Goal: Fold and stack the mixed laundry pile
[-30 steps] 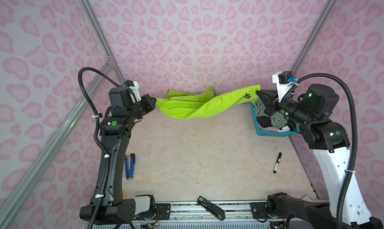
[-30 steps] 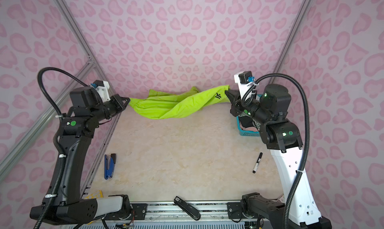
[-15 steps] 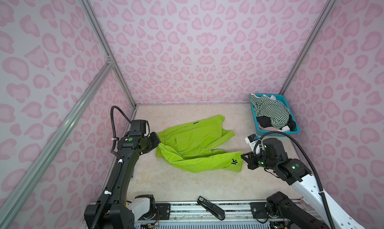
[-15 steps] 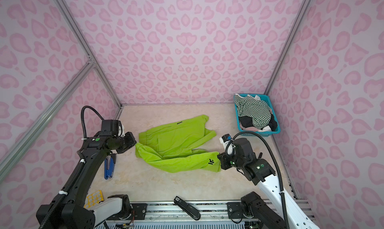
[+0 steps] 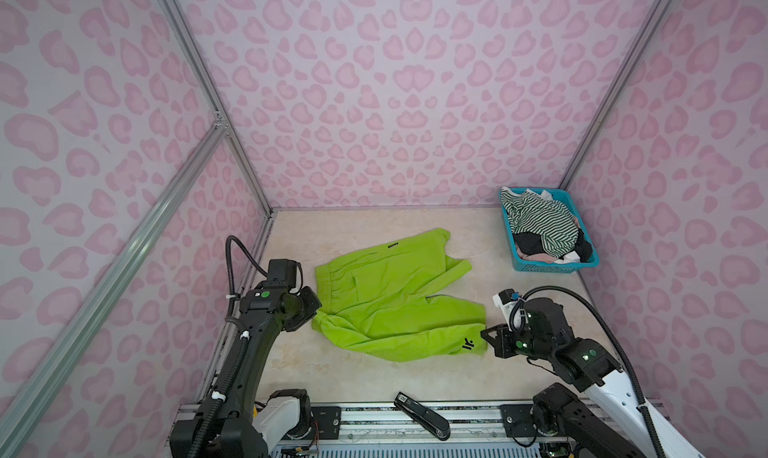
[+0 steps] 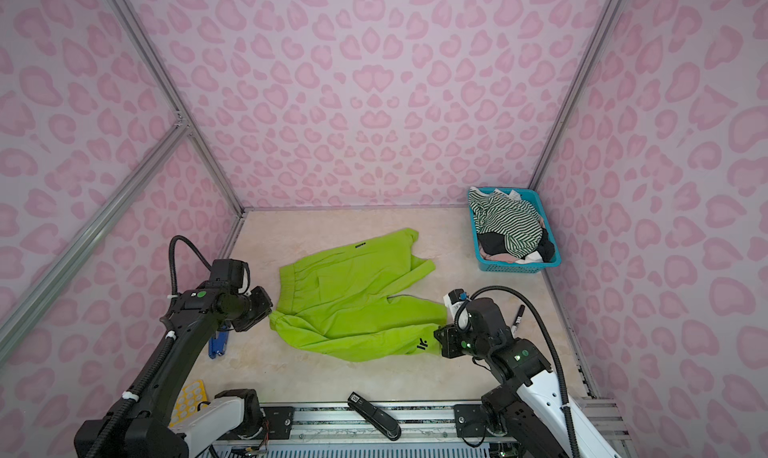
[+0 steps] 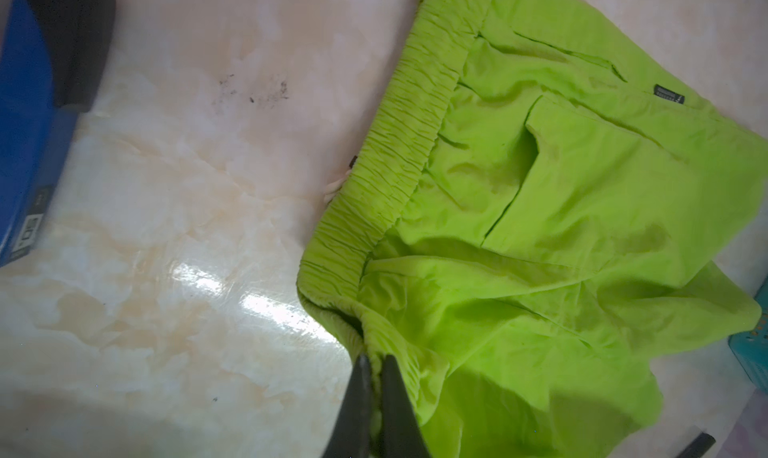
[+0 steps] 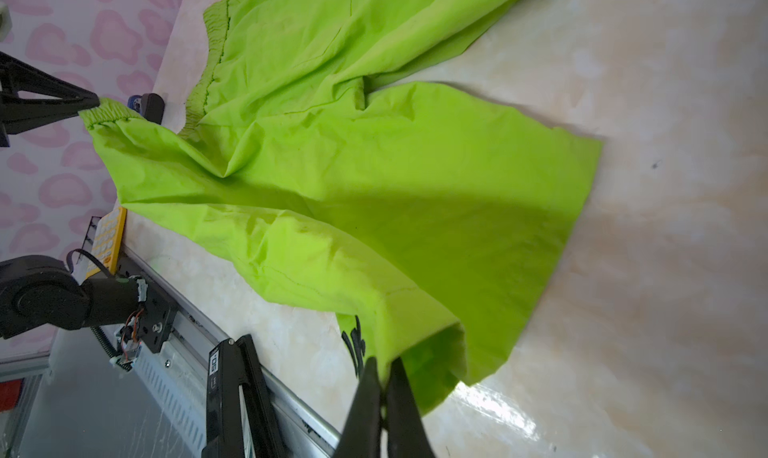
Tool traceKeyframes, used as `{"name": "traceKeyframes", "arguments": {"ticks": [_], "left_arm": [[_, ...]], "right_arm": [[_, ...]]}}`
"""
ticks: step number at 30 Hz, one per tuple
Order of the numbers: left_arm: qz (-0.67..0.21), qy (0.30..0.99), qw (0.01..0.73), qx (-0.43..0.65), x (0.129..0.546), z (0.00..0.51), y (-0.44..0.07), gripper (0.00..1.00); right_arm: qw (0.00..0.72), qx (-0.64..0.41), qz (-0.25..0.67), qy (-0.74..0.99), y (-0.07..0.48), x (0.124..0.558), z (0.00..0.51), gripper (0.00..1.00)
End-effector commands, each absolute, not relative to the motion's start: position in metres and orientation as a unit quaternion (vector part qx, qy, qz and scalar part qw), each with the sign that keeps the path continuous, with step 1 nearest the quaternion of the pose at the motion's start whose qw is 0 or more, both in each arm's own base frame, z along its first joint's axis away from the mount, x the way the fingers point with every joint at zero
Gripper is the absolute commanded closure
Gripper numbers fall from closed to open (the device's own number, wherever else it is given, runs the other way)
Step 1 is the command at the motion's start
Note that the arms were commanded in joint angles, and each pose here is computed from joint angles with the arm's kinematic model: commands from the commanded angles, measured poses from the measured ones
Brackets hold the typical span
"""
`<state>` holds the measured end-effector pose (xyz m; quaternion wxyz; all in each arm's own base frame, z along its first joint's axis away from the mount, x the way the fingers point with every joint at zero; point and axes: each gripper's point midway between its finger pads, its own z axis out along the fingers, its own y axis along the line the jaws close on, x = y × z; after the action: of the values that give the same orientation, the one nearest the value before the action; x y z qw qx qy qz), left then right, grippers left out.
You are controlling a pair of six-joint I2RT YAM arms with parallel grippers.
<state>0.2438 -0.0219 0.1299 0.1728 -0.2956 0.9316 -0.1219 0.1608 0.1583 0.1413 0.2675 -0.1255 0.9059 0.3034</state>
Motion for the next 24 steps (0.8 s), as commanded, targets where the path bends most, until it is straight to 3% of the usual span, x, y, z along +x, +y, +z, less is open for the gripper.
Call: {"name": "traceKeyframes", "arguments": {"ticks": [1,3,6,9,11,15,19,24], "left_arm": [[-0.100,0.924,0.181,-0.321,0.244,0.126,-0.012,0.98],[-0.088,0.923,0.180,-0.328,0.244,0.123,-0.008,0.98],[-0.073,0.920,0.183,-0.339,0.244,0.122,-0.002,0.94],[-0.067,0.917,0.194,-0.343,0.244,0.128,0.002,0.69],[-0.057,0.914,0.210,-0.342,0.246,0.138,0.006,0.51],[-0.058,0.908,0.249,-0.331,0.263,0.163,0.010,0.42],[-0.119,0.903,0.293,-0.289,0.313,0.181,-0.008,0.35],[-0.089,0.906,0.288,-0.296,0.382,0.140,0.002,0.31]], "right_arm": [[0.245,-0.117,0.312,0.911,0.161,0.155,0.136,1.00],[0.233,-0.113,0.296,0.919,0.158,0.157,0.132,0.99],[0.227,-0.122,0.285,0.923,0.159,0.161,0.136,0.88],[0.247,-0.132,0.265,0.923,0.156,0.171,0.152,0.59],[0.271,-0.131,0.244,0.922,0.152,0.184,0.167,0.49],[0.292,-0.121,0.229,0.921,0.152,0.221,0.184,0.42],[0.294,-0.083,0.236,0.923,0.152,0.283,0.173,0.42],[0.275,-0.043,0.237,0.931,0.146,0.363,0.146,0.43]]}}
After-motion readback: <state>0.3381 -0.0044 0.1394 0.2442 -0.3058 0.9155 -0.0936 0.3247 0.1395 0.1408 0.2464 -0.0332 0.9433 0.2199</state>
